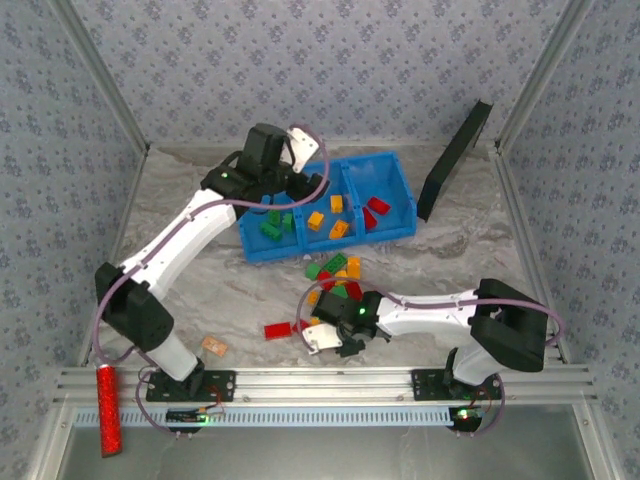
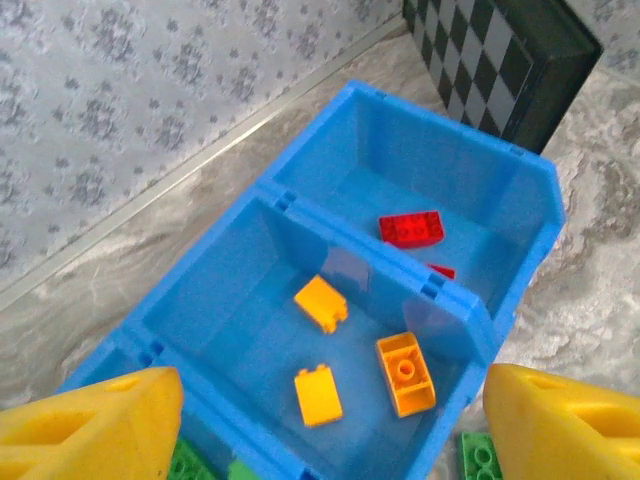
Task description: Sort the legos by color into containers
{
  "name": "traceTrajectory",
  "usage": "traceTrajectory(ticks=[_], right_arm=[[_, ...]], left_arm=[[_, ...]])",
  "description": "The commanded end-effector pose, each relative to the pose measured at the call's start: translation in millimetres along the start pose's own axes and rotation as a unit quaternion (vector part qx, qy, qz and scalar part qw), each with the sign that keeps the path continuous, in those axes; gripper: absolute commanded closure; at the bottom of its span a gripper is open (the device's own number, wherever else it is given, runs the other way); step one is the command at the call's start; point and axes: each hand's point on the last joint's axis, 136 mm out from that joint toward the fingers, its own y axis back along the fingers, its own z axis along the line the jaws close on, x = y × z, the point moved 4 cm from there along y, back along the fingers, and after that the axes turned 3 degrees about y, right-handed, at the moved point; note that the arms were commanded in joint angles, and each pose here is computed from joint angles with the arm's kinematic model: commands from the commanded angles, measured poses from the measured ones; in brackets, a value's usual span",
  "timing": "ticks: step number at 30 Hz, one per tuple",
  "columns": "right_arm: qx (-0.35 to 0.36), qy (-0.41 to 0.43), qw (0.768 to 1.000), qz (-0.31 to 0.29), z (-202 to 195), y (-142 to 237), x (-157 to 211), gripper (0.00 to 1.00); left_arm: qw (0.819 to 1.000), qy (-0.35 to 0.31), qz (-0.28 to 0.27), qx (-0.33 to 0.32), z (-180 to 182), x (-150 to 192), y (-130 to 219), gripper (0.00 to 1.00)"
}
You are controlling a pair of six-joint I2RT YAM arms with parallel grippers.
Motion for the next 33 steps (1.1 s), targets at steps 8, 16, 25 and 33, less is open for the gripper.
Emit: traceTrajectory(ticks=[8,16,25,33], right_arm=[[0.096,-0.143,0.983,-0.06,-57.4,93.0,10.3,0.82],[0.228,-0.311,0.915,-0.116,-124.3,179.9,73.6,0.81],[0.224,-0.345,0.905,-0.107,-140.5,173.2,92.5,0.85],[0.282,-0.457,0.839,-0.091,-194.9,179.2,136.6,0.85]], left_arm=[[0.995,0.05,0.064,-0.064,7.4,51.9,76.7,0.2],[0.984,0.112,0.126,-0.053,-20.5,113.8,90.6,0.19],[0.973,0.149,0.173,-0.021,-46.8,144.3,68.3,0.19],[0.959,0.18,0.219,-0.003,-79.2,171.5,41.6,0.2]])
